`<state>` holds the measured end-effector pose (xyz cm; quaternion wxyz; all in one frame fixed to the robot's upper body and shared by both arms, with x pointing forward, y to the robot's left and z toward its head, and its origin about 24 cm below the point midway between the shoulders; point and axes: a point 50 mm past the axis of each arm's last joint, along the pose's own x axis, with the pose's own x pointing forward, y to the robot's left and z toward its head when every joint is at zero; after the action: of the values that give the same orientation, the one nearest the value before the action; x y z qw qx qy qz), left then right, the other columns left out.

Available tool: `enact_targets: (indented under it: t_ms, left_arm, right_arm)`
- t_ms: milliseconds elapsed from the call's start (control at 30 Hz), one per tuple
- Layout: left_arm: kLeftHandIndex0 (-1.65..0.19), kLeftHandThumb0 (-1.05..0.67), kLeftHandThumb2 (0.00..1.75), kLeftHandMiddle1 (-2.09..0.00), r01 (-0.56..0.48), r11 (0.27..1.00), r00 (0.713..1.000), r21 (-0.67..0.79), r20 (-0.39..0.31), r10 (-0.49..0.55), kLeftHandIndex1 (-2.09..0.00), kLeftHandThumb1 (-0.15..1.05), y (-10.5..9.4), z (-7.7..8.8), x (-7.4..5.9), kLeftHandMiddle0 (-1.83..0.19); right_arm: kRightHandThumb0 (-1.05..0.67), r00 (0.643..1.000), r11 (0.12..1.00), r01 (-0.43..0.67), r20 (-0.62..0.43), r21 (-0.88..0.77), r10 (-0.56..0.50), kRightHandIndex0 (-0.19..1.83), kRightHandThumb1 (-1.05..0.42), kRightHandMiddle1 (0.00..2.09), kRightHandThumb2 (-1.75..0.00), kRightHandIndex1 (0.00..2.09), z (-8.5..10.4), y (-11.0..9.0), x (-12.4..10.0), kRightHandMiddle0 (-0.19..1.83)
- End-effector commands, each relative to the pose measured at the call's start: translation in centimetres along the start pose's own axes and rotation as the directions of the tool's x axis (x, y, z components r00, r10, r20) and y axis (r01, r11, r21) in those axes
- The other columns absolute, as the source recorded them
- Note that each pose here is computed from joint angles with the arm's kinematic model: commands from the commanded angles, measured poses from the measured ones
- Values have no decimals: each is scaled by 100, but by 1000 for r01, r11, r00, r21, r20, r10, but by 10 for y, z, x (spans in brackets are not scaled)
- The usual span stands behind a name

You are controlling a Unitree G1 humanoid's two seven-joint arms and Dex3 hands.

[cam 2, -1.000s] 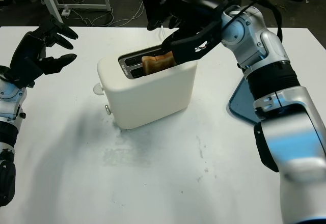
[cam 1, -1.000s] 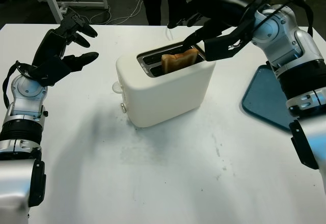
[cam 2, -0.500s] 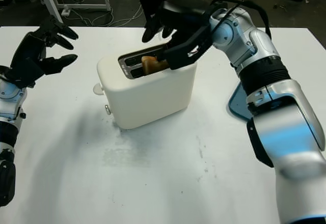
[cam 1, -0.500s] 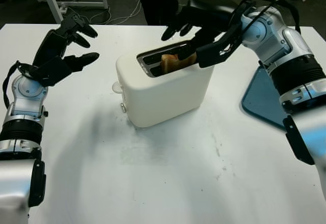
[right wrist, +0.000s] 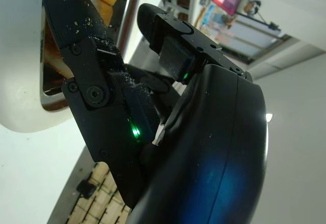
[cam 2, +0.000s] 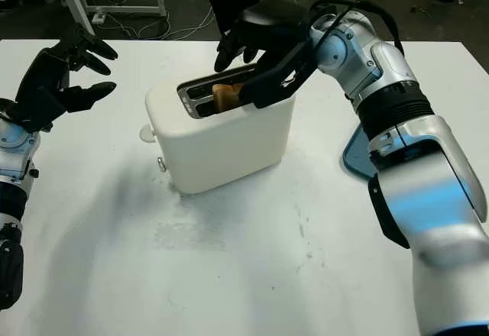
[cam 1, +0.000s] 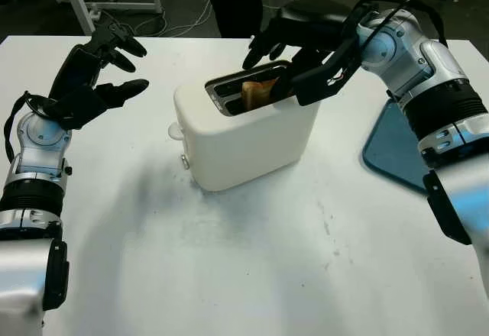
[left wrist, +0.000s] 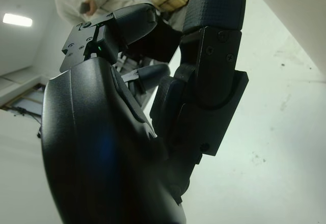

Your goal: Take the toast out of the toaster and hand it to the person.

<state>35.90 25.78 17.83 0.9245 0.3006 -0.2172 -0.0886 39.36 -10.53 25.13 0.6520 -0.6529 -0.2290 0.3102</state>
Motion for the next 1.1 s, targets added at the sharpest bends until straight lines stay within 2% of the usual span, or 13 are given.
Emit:
enact_targets:
  t_ms: [0, 233, 467, 600, 667, 767, 833, 933, 1067]
  left_arm:
    - [-11, -105, 25, -163, -8, 1000, 1000, -3, 11, 8, -148, 92, 2, 3, 2, -7]
    - [-9, -105, 27, -164, -7, 1000, 1000, -2, 13, 7, -150, 92, 2, 2, 2, -5]
    - [-10, -105, 25, -163, -17, 1000, 1000, -3, 15, 17, -149, 92, 1, 2, 1, -7]
    - [-10, -105, 27, -163, -15, 1000, 1000, 3, 9, 15, -149, 92, 1, 2, 1, -6]
    - [-10, -105, 27, -163, -15, 1000, 1000, 4, 10, 15, -149, 92, 1, 2, 1, -6]
    - [-10, -105, 26, -163, -15, 1000, 1000, 2, 9, 15, -149, 92, 2, 2, 1, -6]
    - [-9, -105, 27, -163, -13, 1000, 1000, 13, 11, 13, -149, 92, 2, 2, 0, -6]
    - [-9, -105, 28, -163, -15, 1000, 1000, 14, 12, 15, -150, 92, 3, 2, 0, -5]
    - [-8, -105, 29, -164, -13, 1000, 1000, 13, 13, 13, -150, 92, 3, 2, 1, -5]
  right_arm:
    - [-104, 1000, 1000, -18, 12, -22, 18, 74, -82, 1, 0, 67, 3, 2, 4, 89]
    - [-95, 999, 997, -32, 16, -68, 33, 67, -80, 2, 0, 70, 4, 18, 8, 91]
    - [-74, 999, 995, -42, 22, -94, 44, 68, -77, 4, 0, 78, 4, 31, 10, 95]
    - [-61, 997, 991, -52, 54, -127, 59, 73, -76, 11, 0, 93, 6, 35, 9, 110]
    - [-54, 995, 982, -59, 74, -181, 73, 76, -80, 25, 0, 103, 8, 35, 8, 120]
    - [-43, 991, 975, -70, 94, -212, 91, 81, -83, 82, 0, 116, 9, 37, 7, 98]
    - [-41, 989, 974, -80, 104, -212, 104, 84, -83, 93, 0, 121, 9, 38, 5, 90]
    - [-40, 985, 971, -104, 110, -216, 130, 86, -84, 75, 0, 115, 10, 40, 4, 93]
    - [-40, 977, 955, -175, 76, -238, 198, 88, -87, 67, -1, 118, 8, 45, 4, 95]
